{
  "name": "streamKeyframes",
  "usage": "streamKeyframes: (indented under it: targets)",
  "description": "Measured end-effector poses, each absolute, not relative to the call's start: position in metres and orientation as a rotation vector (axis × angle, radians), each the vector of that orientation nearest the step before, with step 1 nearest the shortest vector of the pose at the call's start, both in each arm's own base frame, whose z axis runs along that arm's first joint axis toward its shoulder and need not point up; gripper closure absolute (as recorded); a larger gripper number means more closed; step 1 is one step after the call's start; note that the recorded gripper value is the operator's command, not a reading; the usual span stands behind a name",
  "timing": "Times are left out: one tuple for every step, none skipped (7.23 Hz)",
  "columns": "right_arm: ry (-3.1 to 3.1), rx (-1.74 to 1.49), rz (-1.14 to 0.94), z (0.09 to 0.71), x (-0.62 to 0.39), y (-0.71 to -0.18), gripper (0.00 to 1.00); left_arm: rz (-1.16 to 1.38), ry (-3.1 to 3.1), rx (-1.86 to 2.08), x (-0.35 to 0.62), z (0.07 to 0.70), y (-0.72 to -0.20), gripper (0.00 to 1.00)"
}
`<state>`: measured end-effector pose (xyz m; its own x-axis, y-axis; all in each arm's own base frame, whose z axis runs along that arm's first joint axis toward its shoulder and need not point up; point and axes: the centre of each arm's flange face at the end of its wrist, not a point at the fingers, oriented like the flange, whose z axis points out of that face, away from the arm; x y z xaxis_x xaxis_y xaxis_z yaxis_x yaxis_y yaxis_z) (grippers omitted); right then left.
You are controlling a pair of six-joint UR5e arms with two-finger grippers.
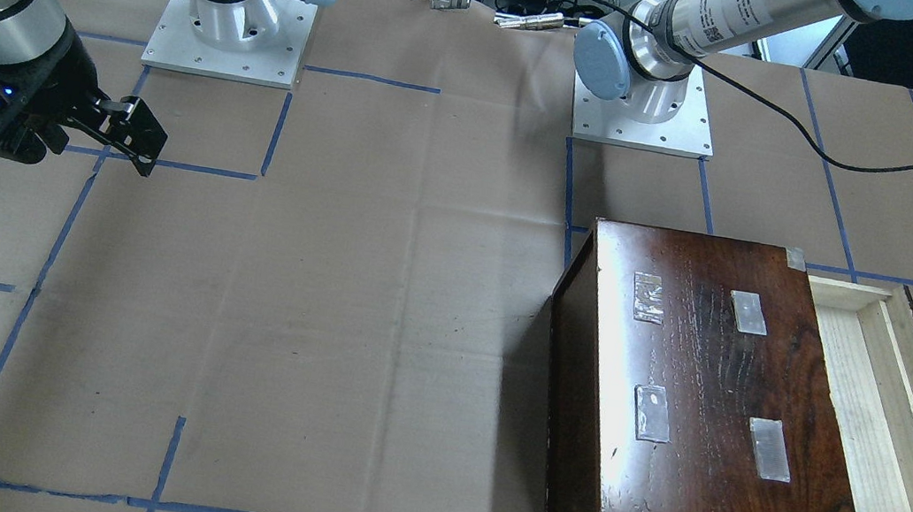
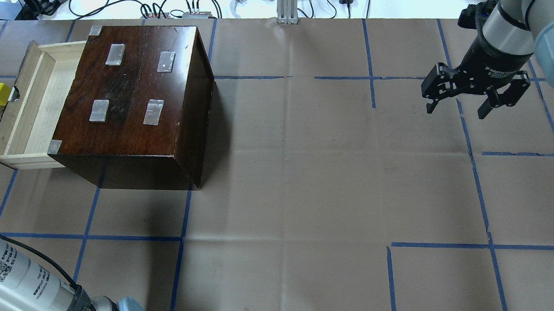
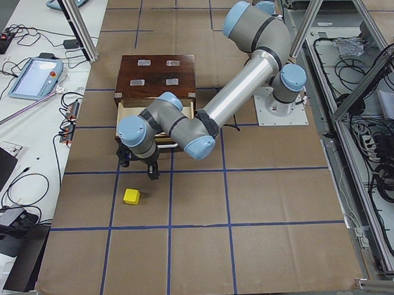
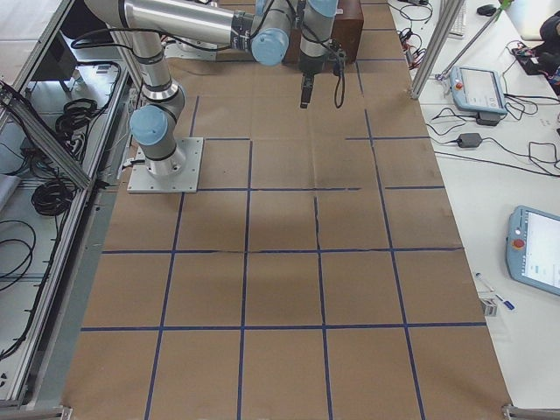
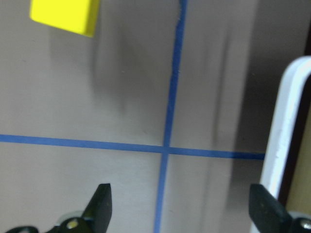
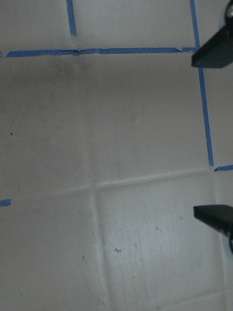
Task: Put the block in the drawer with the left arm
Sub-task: 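Lower the left gripper onto the yellow cube and close it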
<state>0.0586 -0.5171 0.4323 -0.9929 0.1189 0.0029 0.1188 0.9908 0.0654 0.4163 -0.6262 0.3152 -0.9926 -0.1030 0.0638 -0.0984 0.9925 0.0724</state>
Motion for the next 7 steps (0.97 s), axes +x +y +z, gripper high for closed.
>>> streamKeyframes:
  targets:
    - [3.133,0.187,0.103,0.432,0.059,-0.517,0.00,-0.089,-3.088,0.120,0.435,0.305,-0.645,0.01]
    - [3.133,0.186,0.103,0.432,0.059,-0.517,0.00,-0.063,-3.099,0.043,0.451,0.291,-0.664,0.01]
    - [3.133,0.185,0.103,0.432,0.059,-0.517,0.00,-0.041,-3.107,-0.023,0.465,0.275,-0.682,0.01]
    - [3.133,0.185,0.103,0.432,0.059,-0.517,0.00,-0.025,-3.114,-0.063,0.475,0.260,-0.697,0.01]
    - [3.133,0.186,0.103,0.432,0.059,-0.517,0.00,-0.021,-3.114,-0.087,0.482,0.241,-0.708,0.01]
    - [3.133,0.187,0.103,0.432,0.059,-0.517,0.00,-0.029,-3.107,-0.101,0.486,0.222,-0.715,0.01]
    - [3.133,0.187,0.102,0.432,0.059,-0.517,0.00,-0.038,-3.101,-0.113,0.483,0.210,-0.721,0.01]
